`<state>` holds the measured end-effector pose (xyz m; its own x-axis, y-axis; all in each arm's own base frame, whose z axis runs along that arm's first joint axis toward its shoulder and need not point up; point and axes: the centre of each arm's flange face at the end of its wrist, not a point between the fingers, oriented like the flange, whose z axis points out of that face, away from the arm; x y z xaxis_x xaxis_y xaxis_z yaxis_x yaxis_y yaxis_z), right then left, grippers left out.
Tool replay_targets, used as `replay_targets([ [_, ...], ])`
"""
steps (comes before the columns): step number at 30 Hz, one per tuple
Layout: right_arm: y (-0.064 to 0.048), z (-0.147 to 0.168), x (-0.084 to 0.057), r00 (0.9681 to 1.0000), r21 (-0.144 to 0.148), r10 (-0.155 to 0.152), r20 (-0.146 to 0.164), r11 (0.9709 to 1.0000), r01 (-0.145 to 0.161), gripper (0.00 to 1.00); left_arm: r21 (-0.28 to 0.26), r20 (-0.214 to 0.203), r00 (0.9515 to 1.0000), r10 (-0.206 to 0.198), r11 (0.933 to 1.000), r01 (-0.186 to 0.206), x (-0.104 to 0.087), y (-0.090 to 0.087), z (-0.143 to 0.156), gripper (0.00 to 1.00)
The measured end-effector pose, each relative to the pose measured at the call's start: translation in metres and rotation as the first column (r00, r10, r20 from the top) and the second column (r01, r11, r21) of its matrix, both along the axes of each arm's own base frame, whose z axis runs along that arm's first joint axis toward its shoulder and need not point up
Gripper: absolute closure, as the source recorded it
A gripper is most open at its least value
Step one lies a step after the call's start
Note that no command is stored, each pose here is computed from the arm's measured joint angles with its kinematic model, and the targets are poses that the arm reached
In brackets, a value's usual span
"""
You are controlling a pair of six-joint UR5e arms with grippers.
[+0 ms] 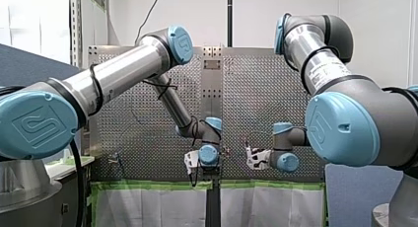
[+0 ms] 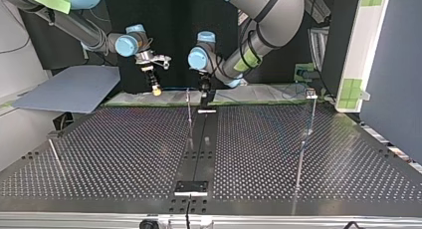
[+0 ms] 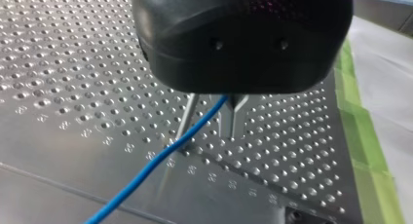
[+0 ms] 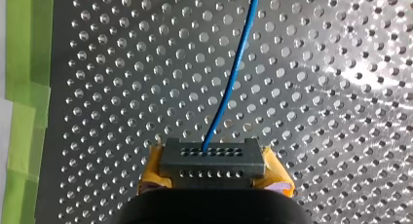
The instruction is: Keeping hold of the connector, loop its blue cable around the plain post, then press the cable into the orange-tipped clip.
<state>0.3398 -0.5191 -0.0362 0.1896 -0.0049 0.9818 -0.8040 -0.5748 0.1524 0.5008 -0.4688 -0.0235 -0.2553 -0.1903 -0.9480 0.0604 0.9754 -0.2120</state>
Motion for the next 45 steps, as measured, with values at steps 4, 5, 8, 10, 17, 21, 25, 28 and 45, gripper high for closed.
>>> replay_targets([
  [4, -0.006, 0.001, -0.005, 0.9999, -0.001, -0.011, 0.008, 0.9999, 0.011, 1.00, -0.008, 0.014, 0.9999, -0.005, 1.0000, 0.005, 0.004, -0.006, 0.006, 1.00],
  [5, -0.008, 0.002, -0.006, 0.9999, -0.002, -0.013, 0.010, 0.9999, 0.013, 1.00, -0.009, 0.017, 0.9998, -0.006, 0.9999, 0.006, 0.005, -0.007, 0.007, 1.00],
  [8, -0.013, 0.004, -0.008, 0.9998, -0.006, -0.017, 0.013, 0.9998, 0.017, 1.00, -0.012, 0.021, 0.9998, -0.006, 0.9999, 0.007, 0.006, -0.009, 0.008, 1.00],
  [10, -0.014, 0.004, -0.009, 0.9997, -0.007, -0.019, 0.014, 0.9998, 0.019, 1.00, -0.013, 0.022, 0.9997, -0.006, 0.9999, 0.006, 0.007, -0.009, 0.009, 1.00],
  [17, -0.019, 0.005, -0.015, 0.9994, -0.008, -0.030, 0.015, 0.9995, 0.030, 1.00, -0.014, 0.022, 0.9997, -0.006, 0.9999, 0.006, 0.009, -0.007, 0.009, 1.00],
  [21, -0.022, 0.005, -0.018, 0.9992, -0.009, -0.037, 0.016, 0.9993, 0.038, 1.00, -0.017, 0.021, 0.9997, -0.015, 0.9997, 0.016, 0.010, -0.008, 0.009, 1.00],
  [25, -0.023, 0.006, -0.019, 0.9990, -0.010, -0.041, 0.017, 0.9991, 0.042, 1.00, -0.024, 0.023, 0.9993, -0.029, 0.9993, 0.029, 0.013, -0.009, 0.010, 1.00],
  [28, -0.025, 0.007, -0.020, 0.9988, -0.011, -0.045, 0.020, 0.9989, 0.045, 1.00, -0.031, 0.028, 0.9989, -0.039, 0.9987, 0.040, 0.017, -0.011, 0.013, 1.00],
  [45, -0.045, 0.016, -0.023, 0.9973, -0.019, -0.058, 0.044, 0.9981, 0.059, 1.00, -0.046, 0.046, 0.9988, -0.015, 0.9988, 0.017, 0.047, 0.002, 0.023, 1.00],
])
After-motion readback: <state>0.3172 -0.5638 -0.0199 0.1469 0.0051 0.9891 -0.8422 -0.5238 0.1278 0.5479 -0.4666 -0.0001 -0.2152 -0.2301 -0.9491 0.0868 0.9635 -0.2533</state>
